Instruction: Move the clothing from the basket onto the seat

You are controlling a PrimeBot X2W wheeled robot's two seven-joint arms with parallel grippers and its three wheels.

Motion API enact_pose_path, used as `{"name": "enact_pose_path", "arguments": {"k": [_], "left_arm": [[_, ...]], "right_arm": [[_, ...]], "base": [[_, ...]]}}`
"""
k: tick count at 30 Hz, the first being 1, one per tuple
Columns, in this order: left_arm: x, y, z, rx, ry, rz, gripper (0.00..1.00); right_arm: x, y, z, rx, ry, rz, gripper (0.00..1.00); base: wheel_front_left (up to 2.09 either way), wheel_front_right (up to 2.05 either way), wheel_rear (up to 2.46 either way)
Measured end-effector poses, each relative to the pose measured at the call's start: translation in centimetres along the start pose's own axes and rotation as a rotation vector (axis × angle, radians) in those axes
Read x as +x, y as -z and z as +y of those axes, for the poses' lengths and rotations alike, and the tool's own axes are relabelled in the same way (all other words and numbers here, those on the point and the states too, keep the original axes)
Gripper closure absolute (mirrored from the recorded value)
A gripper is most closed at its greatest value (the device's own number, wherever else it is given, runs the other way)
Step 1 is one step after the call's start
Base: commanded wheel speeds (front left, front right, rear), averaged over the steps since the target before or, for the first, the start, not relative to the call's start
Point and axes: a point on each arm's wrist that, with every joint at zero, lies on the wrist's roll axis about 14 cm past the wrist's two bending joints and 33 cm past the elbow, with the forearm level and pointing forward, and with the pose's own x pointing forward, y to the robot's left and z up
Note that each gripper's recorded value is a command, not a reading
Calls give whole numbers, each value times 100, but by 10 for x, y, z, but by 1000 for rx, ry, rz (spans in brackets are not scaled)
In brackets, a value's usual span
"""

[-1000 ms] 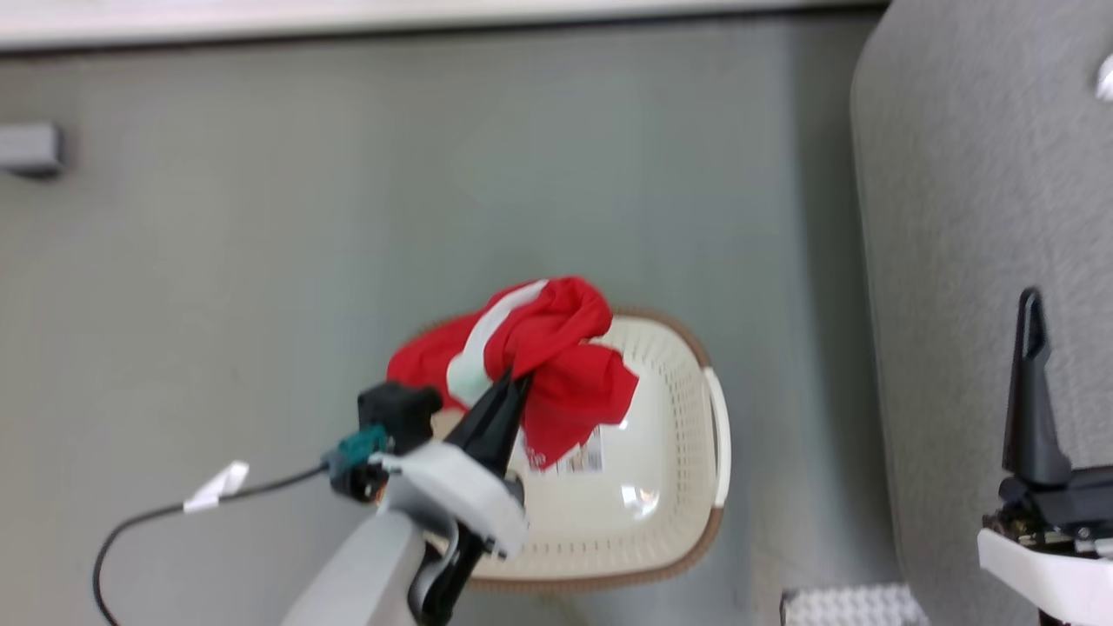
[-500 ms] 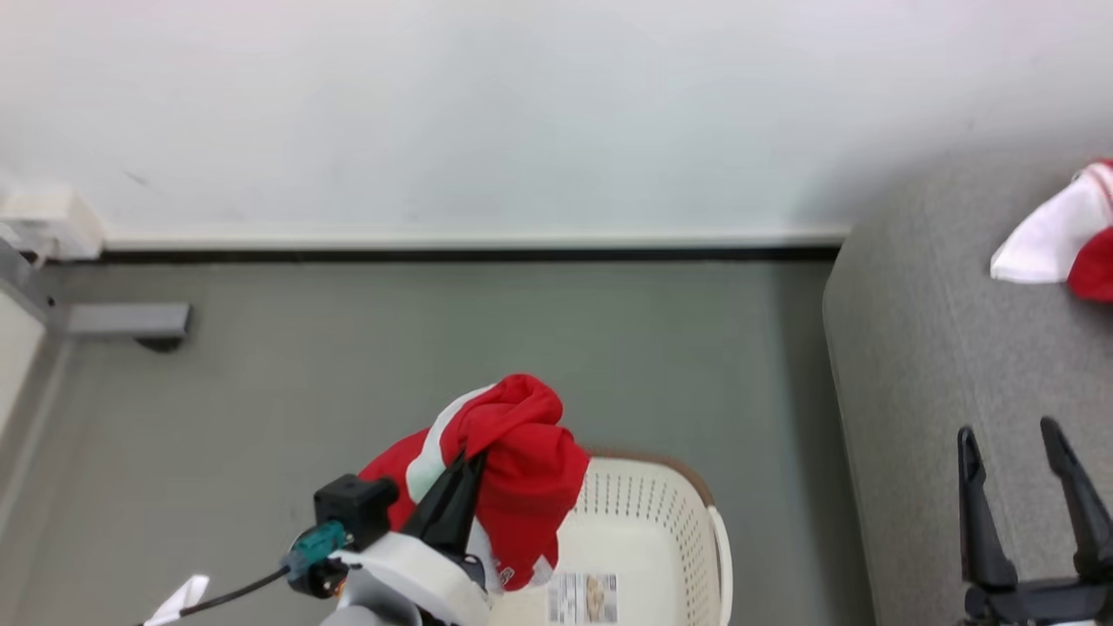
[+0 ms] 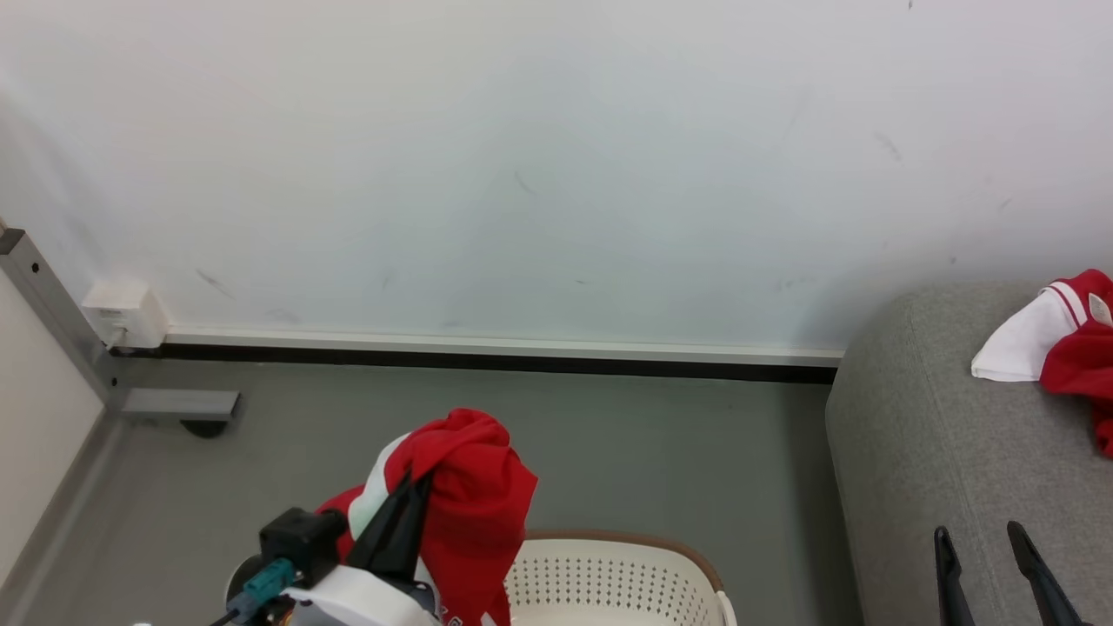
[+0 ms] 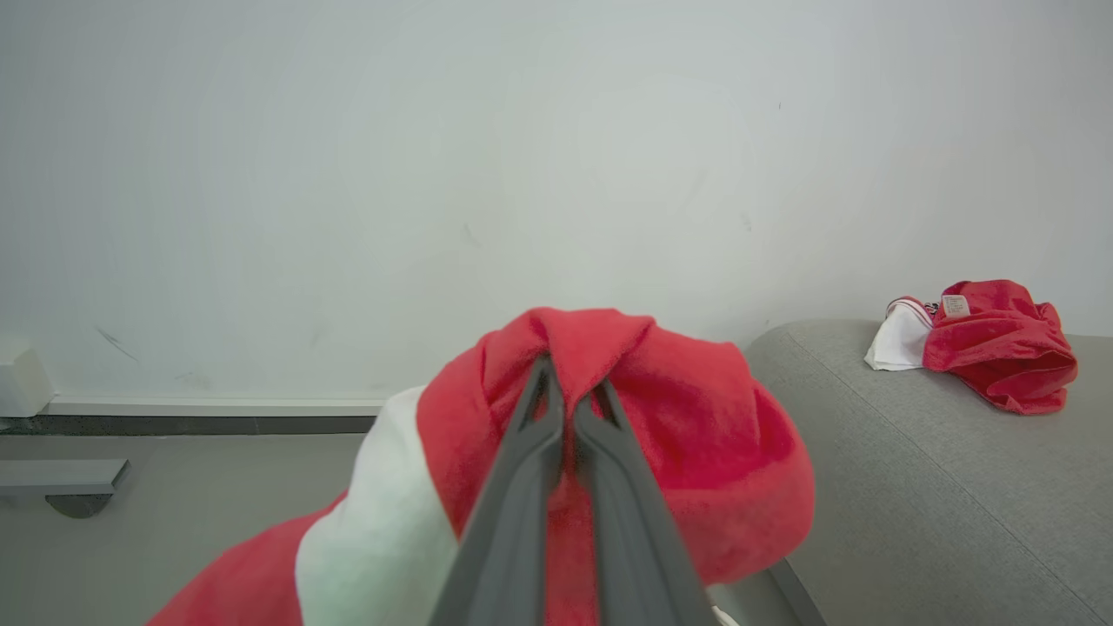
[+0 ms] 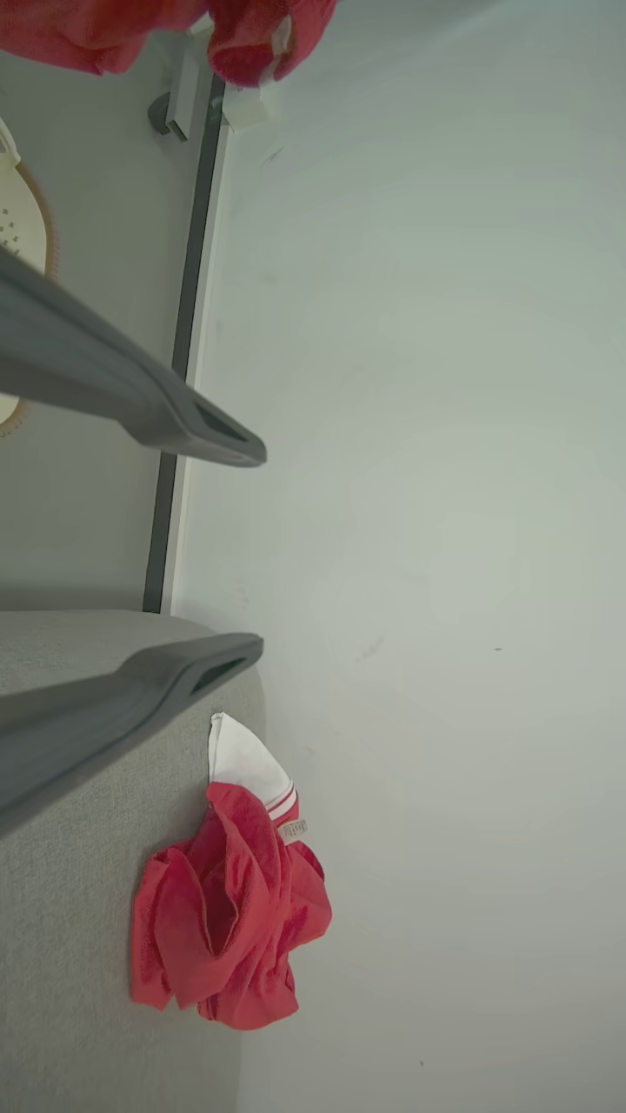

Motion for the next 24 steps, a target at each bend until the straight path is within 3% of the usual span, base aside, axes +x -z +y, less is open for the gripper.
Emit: {"name": "enact_pose_path", "arguments": {"k": [12,24], "left_arm": [[-11,-47,3,70,6,-107,100],[-6,-58,-16,77,67,-113,100]], "right_arm": [[-9,7,4,17,-8,25,0],[-5,7,23,33,-61,22,0]], "base": [[0,0,0],[0,0,0]]}}
